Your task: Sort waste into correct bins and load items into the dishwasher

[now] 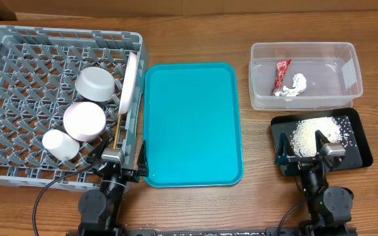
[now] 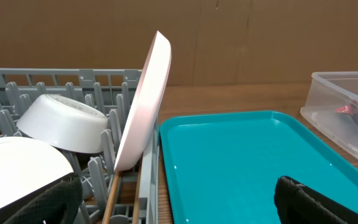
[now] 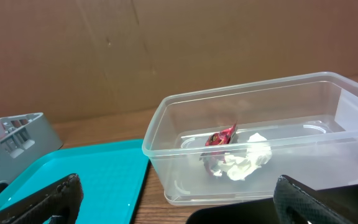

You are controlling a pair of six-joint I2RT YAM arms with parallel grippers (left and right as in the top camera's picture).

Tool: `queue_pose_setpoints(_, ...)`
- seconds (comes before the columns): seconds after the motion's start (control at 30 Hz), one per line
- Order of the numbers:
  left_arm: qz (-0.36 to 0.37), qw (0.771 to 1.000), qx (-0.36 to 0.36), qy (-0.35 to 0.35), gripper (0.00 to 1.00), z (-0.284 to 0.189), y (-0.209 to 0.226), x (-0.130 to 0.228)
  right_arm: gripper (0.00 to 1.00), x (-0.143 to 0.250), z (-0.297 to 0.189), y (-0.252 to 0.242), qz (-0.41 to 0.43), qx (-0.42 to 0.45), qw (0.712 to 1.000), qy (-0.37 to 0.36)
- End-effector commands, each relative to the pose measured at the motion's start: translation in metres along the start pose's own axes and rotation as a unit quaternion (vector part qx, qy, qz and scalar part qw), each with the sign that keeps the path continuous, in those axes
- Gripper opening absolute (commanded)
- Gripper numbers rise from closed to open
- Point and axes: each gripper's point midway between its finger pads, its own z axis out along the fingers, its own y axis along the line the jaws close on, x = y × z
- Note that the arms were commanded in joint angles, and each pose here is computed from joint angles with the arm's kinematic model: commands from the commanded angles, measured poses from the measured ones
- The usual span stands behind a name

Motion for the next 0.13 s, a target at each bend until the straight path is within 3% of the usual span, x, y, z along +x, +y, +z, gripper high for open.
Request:
queue_pose_setpoints(0.0, -0.001, 1.000, -0.004, 0.003, 1.00, 0.0002, 0.0008, 0.0022, 1.00, 0.0014, 0.0003, -0.0019, -0.002, 0.004, 1.000, -0.002)
queue_pose_setpoints(0.1, -0.001, 1.000, -0.004, 0.003, 1.00, 0.0002, 0.0008, 0.0022, 1.00, 0.0014, 0.0003, -0.0020, -0.002, 0.004, 1.000, -0.002)
